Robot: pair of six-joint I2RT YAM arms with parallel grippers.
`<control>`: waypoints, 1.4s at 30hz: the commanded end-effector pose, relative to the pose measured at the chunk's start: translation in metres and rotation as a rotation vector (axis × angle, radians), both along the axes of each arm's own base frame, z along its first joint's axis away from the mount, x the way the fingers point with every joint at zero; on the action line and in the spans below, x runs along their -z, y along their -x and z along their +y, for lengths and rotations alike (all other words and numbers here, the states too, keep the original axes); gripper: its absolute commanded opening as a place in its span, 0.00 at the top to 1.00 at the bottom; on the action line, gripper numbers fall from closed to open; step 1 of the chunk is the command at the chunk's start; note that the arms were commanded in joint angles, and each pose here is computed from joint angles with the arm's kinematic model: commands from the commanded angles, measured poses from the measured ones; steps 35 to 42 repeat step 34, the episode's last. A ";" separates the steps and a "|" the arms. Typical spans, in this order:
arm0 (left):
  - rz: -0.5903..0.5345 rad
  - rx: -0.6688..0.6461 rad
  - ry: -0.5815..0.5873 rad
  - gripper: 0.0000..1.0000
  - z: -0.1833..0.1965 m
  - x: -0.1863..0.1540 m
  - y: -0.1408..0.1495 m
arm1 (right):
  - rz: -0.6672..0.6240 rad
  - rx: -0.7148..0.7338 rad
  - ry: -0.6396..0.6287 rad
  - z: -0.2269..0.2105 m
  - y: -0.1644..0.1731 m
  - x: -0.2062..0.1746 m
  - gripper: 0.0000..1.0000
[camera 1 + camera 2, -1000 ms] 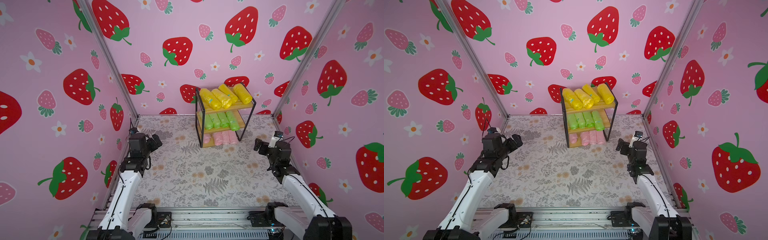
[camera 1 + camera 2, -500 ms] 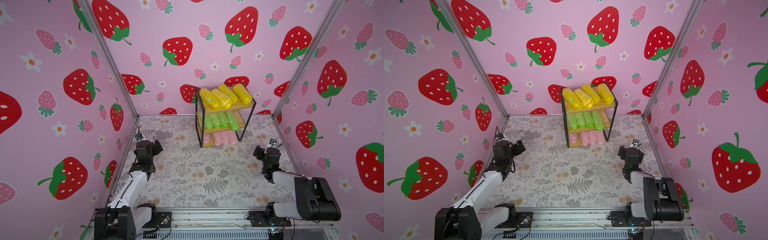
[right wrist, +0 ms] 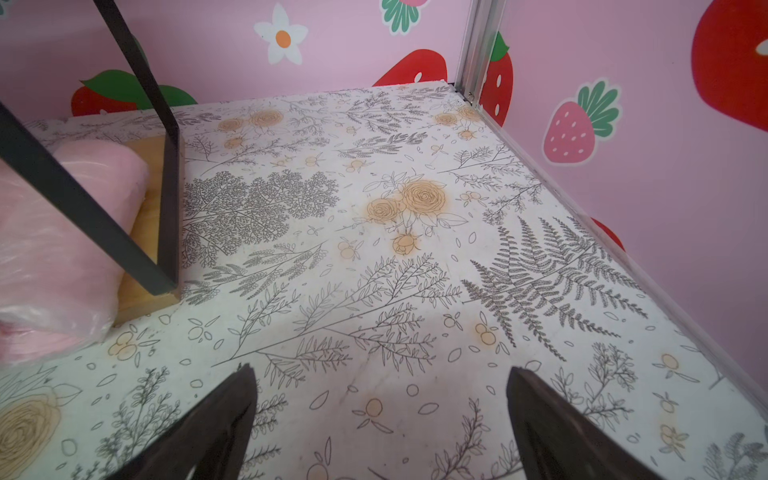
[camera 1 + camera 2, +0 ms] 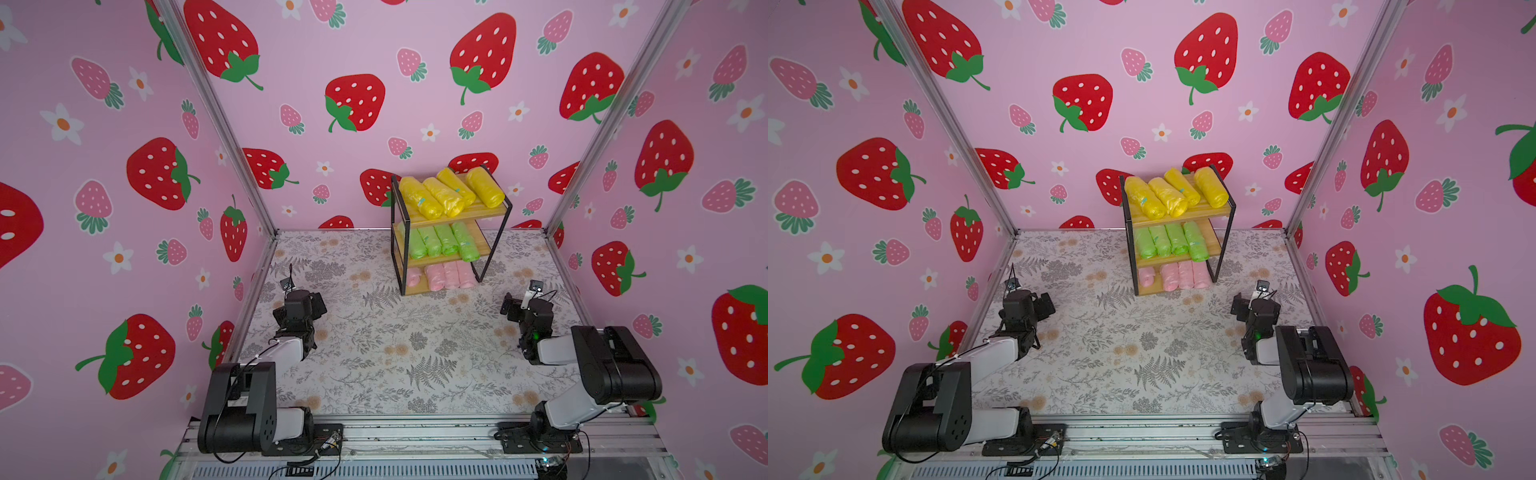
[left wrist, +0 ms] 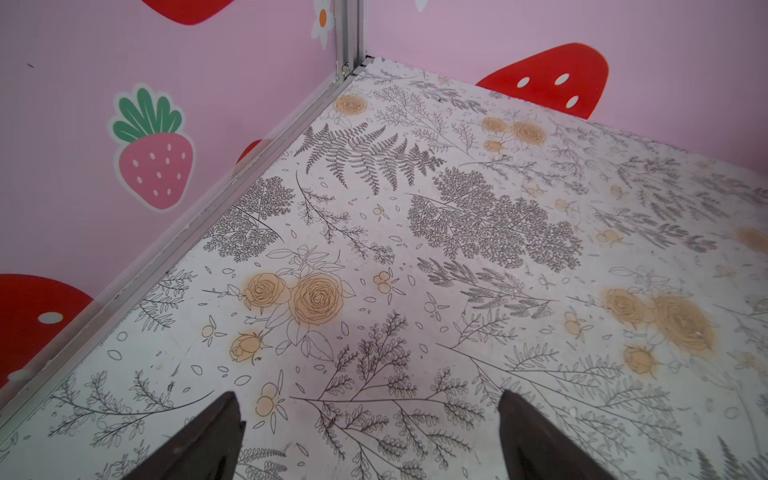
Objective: Sort the rolls of trash bags by color and place them on the shelf
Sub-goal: Reset both arms
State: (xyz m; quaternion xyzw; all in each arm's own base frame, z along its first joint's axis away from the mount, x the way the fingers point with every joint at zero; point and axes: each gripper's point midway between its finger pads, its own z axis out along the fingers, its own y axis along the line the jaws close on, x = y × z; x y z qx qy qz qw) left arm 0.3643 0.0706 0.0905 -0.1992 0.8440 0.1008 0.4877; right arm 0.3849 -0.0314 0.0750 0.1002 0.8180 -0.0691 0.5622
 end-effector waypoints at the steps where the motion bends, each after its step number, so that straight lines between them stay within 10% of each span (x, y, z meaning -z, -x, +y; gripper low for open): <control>1: -0.094 -0.068 -0.048 0.00 0.012 -0.015 -0.012 | -0.024 0.050 0.004 -0.009 -0.011 -0.014 0.01; 13: -0.135 0.237 -0.108 0.00 -0.044 -0.002 -0.035 | -0.010 0.047 0.003 -0.008 -0.014 -0.013 0.01; 42: -0.109 0.228 -0.115 0.00 -0.044 0.001 -0.033 | -0.007 0.042 0.000 -0.008 -0.014 -0.013 0.01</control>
